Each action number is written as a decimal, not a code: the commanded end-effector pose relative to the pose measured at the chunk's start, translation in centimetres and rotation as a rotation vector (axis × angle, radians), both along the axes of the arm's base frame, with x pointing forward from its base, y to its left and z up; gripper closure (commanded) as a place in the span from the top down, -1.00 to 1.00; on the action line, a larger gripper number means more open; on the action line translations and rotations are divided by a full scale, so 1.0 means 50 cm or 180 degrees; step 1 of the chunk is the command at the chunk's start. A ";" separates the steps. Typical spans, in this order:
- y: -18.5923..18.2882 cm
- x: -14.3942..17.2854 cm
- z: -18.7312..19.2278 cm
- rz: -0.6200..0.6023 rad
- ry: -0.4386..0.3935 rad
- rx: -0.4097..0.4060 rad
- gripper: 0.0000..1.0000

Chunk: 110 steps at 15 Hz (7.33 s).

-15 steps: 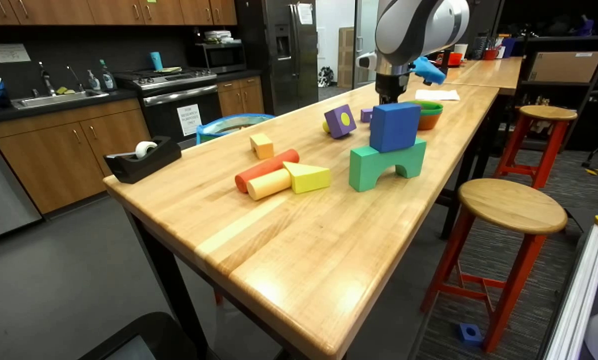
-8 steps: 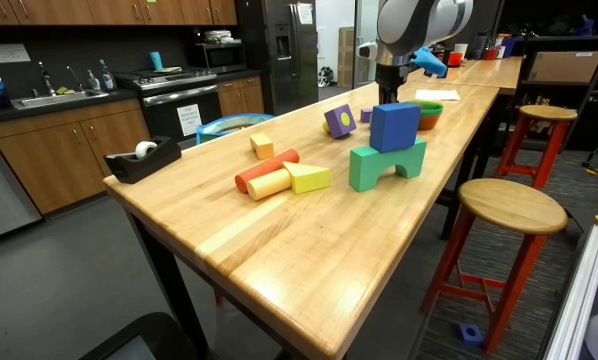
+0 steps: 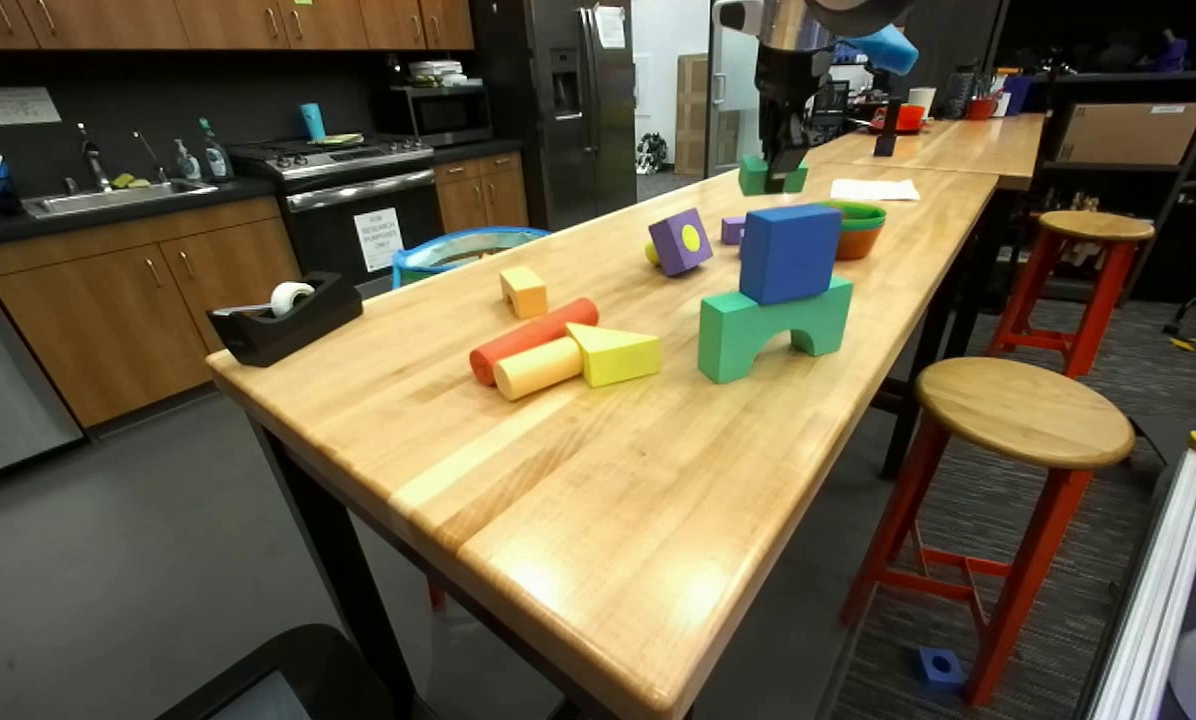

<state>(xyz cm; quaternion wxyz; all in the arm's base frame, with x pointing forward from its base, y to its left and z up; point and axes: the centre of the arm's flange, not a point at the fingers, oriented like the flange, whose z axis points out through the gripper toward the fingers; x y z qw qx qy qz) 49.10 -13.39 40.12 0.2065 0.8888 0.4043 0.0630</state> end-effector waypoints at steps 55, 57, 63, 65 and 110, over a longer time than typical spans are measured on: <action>0.373 -0.245 0.202 0.0843 0.0824 0.0487 -0.88; 0.365 -0.235 0.194 0.0797 0.0819 0.0505 -0.88; 0.344 -0.207 0.159 0.0703 0.0920 0.0567 -0.88; 0.340 -0.199 0.149 0.0687 0.0967 0.0583 -0.88; 0.302 -0.204 0.095 0.1009 0.1284 0.0699 0.56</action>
